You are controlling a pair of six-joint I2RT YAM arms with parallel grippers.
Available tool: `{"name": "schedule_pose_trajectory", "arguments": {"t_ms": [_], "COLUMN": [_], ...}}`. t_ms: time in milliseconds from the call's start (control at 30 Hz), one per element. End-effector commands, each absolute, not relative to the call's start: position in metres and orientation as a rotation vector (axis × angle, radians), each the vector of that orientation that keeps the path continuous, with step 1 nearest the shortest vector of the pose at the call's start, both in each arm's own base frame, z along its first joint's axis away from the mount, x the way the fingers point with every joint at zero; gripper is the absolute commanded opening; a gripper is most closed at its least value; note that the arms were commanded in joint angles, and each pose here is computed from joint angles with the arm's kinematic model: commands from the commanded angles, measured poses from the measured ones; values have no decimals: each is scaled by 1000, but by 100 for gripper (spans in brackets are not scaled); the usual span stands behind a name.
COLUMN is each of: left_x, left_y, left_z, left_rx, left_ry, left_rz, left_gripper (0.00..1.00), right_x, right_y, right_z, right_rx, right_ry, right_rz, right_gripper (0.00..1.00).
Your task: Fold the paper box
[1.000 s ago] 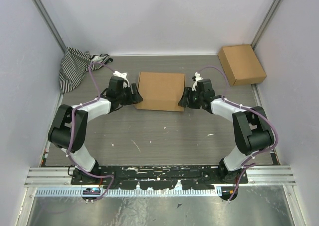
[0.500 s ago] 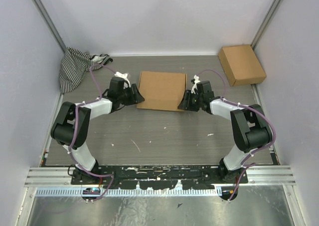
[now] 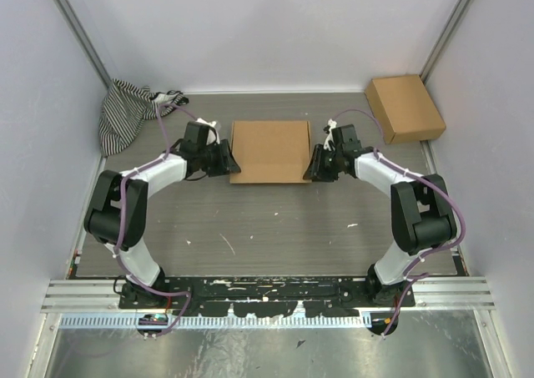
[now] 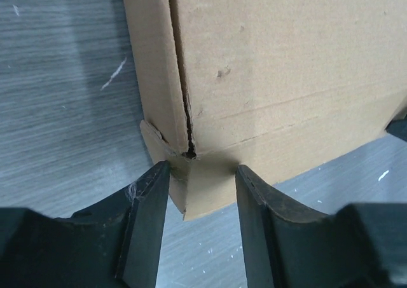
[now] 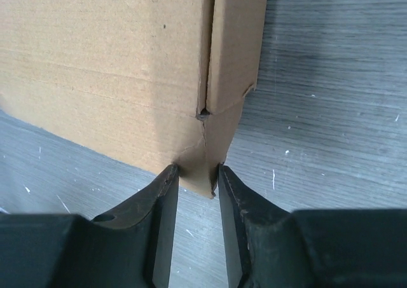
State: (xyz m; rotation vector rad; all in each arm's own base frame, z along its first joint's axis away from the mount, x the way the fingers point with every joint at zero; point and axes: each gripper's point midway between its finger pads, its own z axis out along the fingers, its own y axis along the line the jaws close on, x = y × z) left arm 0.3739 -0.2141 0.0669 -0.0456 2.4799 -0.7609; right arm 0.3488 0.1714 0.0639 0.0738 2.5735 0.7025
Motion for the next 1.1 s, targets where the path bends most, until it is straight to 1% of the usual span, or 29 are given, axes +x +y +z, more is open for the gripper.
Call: {"name": "schedule_pose_trajectory", "arguments": {"t_ms": [0,333,600,1067], "left_x": [360,355,355,360], "left_y": [-222,-223,-224,-216], "left_z": [94,126,129,96], "left_rx": [3,-43,-66,-96], "left_ry": [2507,2485,2474,2544], "left_rz": [-840,-1047,-1136,-1038], "left_gripper": [51,49,49,49], "right_x": [354,351,352,357], "right_y": [177,181,179,168], "right_z": [98,119,128,99], "right_rx": [40,3,-19,-26], "right_ry": [2532,2520,2521,2566], "right_rz": [774,835,826,715], "right_gripper": [36,36,37,38]}}
